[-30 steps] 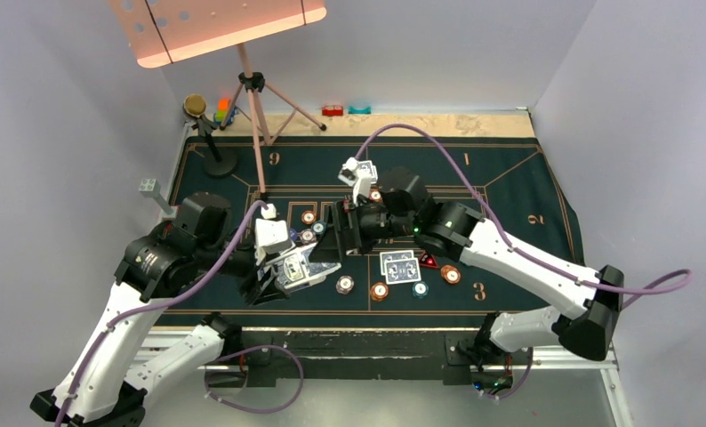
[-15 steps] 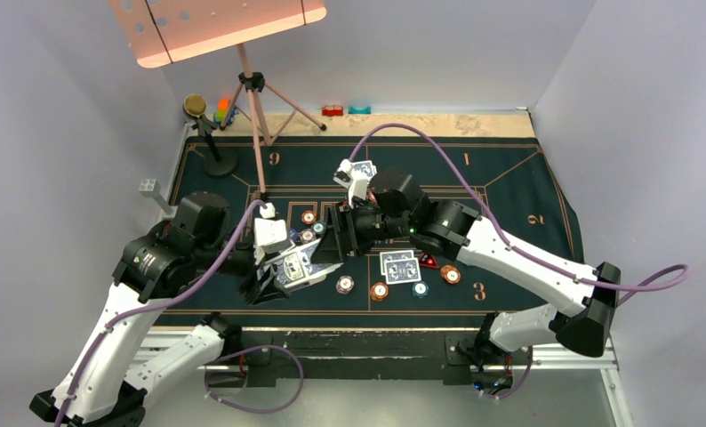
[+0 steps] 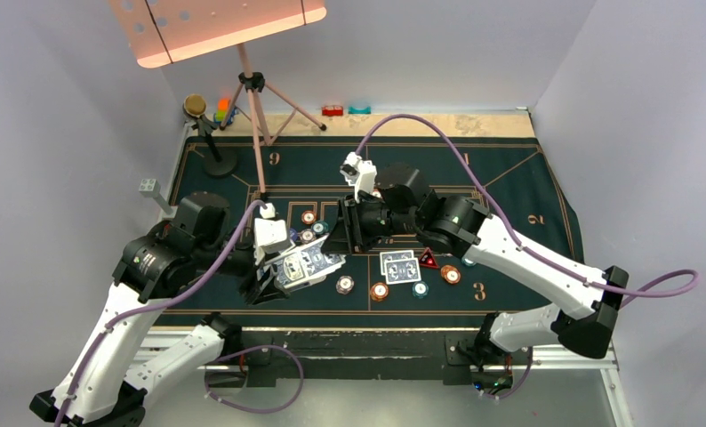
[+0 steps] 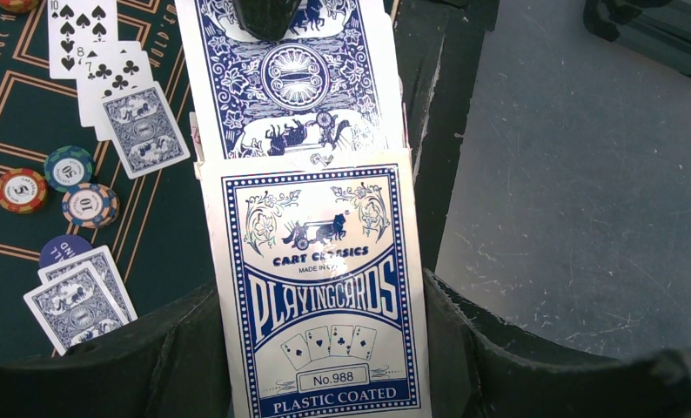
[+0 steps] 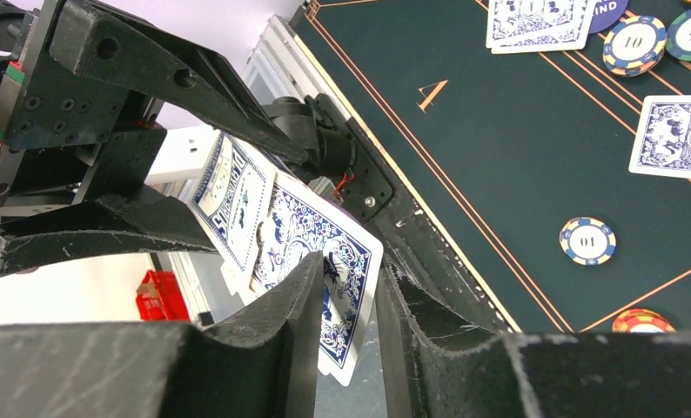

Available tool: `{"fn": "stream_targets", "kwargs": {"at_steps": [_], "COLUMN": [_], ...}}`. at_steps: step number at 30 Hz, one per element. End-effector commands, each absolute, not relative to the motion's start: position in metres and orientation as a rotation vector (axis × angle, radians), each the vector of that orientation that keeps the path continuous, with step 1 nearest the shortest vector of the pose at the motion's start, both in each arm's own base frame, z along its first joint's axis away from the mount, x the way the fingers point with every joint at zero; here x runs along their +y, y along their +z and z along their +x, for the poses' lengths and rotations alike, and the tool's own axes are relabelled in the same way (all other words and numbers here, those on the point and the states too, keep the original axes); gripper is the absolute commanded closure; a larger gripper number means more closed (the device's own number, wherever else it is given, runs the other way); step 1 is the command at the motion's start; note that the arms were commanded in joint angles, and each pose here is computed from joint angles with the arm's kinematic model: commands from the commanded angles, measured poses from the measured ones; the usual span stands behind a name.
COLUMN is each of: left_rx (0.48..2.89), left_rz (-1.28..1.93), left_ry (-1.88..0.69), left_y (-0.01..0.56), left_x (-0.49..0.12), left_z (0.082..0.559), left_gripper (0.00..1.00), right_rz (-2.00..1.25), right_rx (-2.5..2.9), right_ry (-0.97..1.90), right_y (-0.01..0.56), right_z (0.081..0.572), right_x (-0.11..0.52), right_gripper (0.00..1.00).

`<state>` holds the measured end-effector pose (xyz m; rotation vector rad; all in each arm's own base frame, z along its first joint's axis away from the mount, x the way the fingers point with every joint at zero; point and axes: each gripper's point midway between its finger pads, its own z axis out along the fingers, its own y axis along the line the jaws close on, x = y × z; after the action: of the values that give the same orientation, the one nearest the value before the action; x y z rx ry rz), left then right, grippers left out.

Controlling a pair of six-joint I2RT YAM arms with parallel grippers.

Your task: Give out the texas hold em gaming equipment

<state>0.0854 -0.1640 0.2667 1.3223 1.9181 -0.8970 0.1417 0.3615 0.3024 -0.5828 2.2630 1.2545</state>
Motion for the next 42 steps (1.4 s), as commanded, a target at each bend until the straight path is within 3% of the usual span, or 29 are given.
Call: {"fn": "stream_targets", "kwargs": {"at_steps": [1,13,20,26,31,37,42], "left_rx": [1.843,1.844,1.851,1.851,1.853,1.856,1.856], "left_rz": [1.313,1.314,1.316,1.319,1.322,1.327,1.335], "left_ry": [-0.918,-0.923,-0.922,-0.921,-0.919,-0.92,-0.918], "left_y": [0.285,0.284,0.281,0.28,0.279,0.276,0.275], "left_x": [-0.168,-0.169,-0.168,-0.168,-0.167,-0.166,-0.165], "left_z": [0.084,0.084,0.084,0.084,0.083,0.081,0.079], "left_gripper": [1.0,1.0,1.0,1.0,1.0,1.0,1.0], "right_rz": [-0.575,-0.521,-0.461,-0.433,-0.387,-0.302,-0.293], "right_rx": [2.205,2.177,2.117,2.03,2.016,2.097,2.218], "right_ry": [1.202,1.123,1.225,1.432,1.42,1.331,1.278], "right_y": [0.322,0.334,0.359,0.384,0.389,0.345,0.272], "right_z": [0.148,0.165,0.169,0.166,0.179,0.217,0.252], "right_x": [0.352,0.334,0.324,0.312,0.298,0.289,0.311], "right_gripper": [0.72,0.78,1.0,1.0,1.0,1.0,1.0]}}
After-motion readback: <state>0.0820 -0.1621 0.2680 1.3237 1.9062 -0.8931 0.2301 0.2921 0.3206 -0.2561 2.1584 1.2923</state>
